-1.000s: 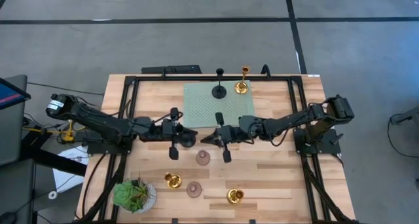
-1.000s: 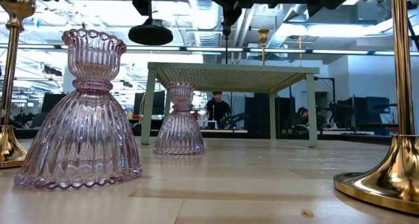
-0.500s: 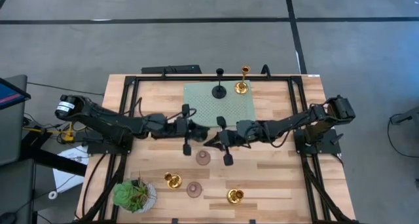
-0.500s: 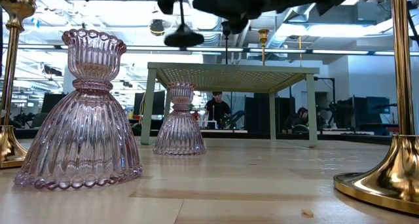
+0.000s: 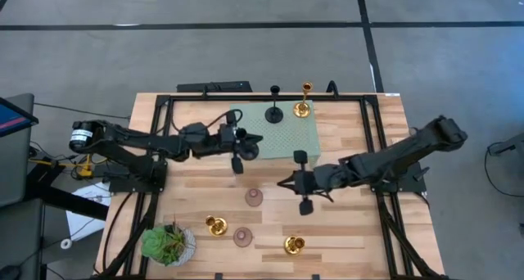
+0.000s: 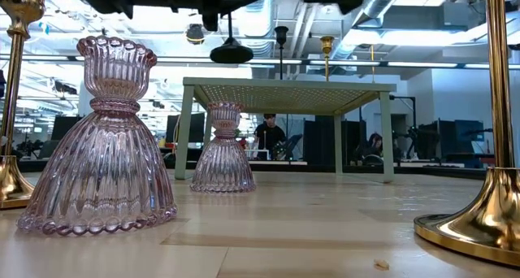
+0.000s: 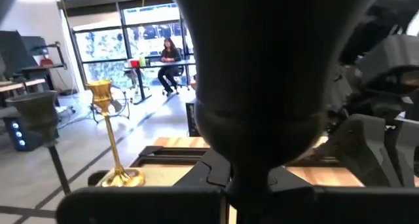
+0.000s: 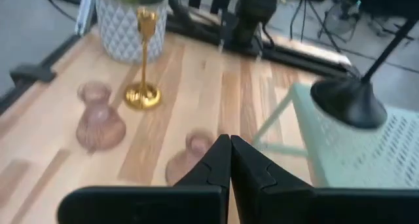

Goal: Pick & Place candle stick holders
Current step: Put the black candle holder on the shelf aligned with the other black candle holder

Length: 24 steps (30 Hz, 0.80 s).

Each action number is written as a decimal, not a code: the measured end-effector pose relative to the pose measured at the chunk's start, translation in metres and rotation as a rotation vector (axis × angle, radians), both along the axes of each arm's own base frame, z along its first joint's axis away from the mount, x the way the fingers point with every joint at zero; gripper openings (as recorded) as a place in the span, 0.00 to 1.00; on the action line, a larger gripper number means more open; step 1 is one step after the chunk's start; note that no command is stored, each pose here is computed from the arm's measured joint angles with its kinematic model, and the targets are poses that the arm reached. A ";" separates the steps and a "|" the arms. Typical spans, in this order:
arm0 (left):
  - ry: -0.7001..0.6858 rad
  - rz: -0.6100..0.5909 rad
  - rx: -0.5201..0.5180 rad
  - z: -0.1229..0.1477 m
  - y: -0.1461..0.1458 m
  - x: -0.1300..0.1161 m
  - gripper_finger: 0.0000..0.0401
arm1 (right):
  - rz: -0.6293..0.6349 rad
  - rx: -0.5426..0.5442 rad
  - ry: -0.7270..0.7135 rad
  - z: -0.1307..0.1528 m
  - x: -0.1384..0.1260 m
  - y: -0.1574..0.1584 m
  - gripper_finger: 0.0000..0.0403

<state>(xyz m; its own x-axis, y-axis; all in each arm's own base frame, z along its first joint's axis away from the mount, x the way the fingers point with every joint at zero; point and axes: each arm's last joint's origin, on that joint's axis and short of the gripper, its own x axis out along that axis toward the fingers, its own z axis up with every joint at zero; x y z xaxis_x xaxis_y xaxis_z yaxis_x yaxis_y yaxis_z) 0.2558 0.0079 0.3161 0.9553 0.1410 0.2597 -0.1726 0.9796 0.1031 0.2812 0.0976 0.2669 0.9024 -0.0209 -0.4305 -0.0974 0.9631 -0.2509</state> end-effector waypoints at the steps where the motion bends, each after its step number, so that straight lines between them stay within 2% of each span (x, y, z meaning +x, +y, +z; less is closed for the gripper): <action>1: -0.002 0.004 0.001 0.001 0.002 0.000 0.01 | -0.009 -0.010 0.012 0.000 -0.004 0.002 0.00; 5: -0.004 0.013 0.003 0.005 0.006 0.010 0.01 | -0.055 -0.058 0.048 0.001 -0.018 0.012 0.00; 10: 0.022 -0.037 0.007 0.006 0.017 0.039 0.01 | -0.138 -0.094 0.045 0.004 -0.032 0.020 0.00; 15: 0.056 -0.037 -0.019 0.000 0.037 0.065 0.01 | -0.140 -0.050 0.028 0.005 -0.052 0.020 0.00; 24: 0.047 -0.056 -0.032 0.003 0.052 0.084 0.01 | -0.141 0.029 -0.094 -0.004 -0.102 0.006 0.00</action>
<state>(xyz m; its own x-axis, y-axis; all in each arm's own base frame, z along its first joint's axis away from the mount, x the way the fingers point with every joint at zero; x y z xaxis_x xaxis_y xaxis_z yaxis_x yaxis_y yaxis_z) 0.3393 0.0599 0.3195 0.9730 0.0944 0.2106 -0.1130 0.9905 0.0782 0.1793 0.1041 0.2633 0.9276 -0.1388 -0.3468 0.0616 0.9725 -0.2245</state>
